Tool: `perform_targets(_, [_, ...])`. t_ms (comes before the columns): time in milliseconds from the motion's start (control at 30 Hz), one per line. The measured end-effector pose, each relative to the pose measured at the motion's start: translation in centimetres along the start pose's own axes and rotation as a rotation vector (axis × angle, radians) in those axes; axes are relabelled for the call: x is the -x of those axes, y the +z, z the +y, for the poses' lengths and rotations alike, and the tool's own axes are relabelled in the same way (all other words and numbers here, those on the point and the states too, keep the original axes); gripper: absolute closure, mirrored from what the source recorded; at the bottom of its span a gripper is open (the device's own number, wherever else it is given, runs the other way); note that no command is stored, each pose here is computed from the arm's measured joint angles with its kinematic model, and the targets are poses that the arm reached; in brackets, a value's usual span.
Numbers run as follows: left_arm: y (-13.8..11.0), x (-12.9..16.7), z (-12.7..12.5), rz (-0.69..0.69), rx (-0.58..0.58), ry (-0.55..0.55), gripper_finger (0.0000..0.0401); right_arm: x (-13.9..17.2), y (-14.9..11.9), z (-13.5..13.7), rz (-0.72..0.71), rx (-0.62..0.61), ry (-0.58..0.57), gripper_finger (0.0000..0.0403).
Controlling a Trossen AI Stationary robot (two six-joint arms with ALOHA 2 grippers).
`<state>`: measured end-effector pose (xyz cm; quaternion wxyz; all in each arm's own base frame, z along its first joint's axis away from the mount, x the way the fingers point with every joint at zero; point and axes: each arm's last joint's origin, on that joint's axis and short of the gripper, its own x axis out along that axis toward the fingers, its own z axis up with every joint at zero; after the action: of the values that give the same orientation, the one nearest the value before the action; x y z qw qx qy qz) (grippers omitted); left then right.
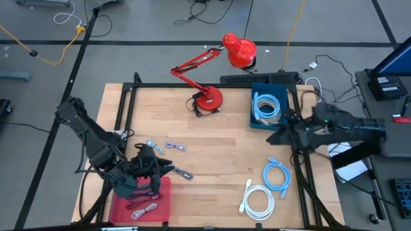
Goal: Sort cables
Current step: Put the right gray charger cable into the pink bin
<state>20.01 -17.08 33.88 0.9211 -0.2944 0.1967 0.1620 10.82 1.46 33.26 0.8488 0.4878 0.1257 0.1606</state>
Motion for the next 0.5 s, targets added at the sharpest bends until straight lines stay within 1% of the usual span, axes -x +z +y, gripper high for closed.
perform_targets(67, [0.1, -0.1, 0.0, 0.002, 0.002, 0.001, 0.0279, -0.6, -0.1, 1.8, -0.042, 0.039, 0.145, 0.0226])
perform_targets(133, [0.1, -0.1, 0.0, 0.002, 0.001, 0.001, 0.0279, -1.4, 0.1, 3.7, -0.127, 0.116, 0.308, 0.0226])
perform_targets(200, [0.1, -0.1, 0.0, 0.003, 0.002, 0.001, 0.0279, -2.2, 0.2, 5.6, -0.254, 0.243, 0.468, 0.0226])
perform_targets(267, [0.1, -0.1, 0.0, 0.002, 0.002, 0.001, 0.0279, -3.1, 0.3, 7.0, -0.419, 0.382, 0.577, 0.0226])
perform_targets(333, [0.1, -0.1, 0.0, 0.001, 0.001, 0.001, 0.0279, -4.0, 0.2, 7.8, -0.581, 0.492, 0.638, 0.0226])
perform_targets(400, [0.1, -0.1, 0.0, -0.008, -0.003, 0.005, 0.0279, -4.8, 0.1, 8.5, -0.708, 0.593, 0.68, 0.0227])
perform_targets(500, [0.2, -0.2, 0.1, -0.023, 0.0, 0.015, 0.0279, -6.2, 0.6, 9.9, -0.808, 0.76, 0.708, 0.0227])
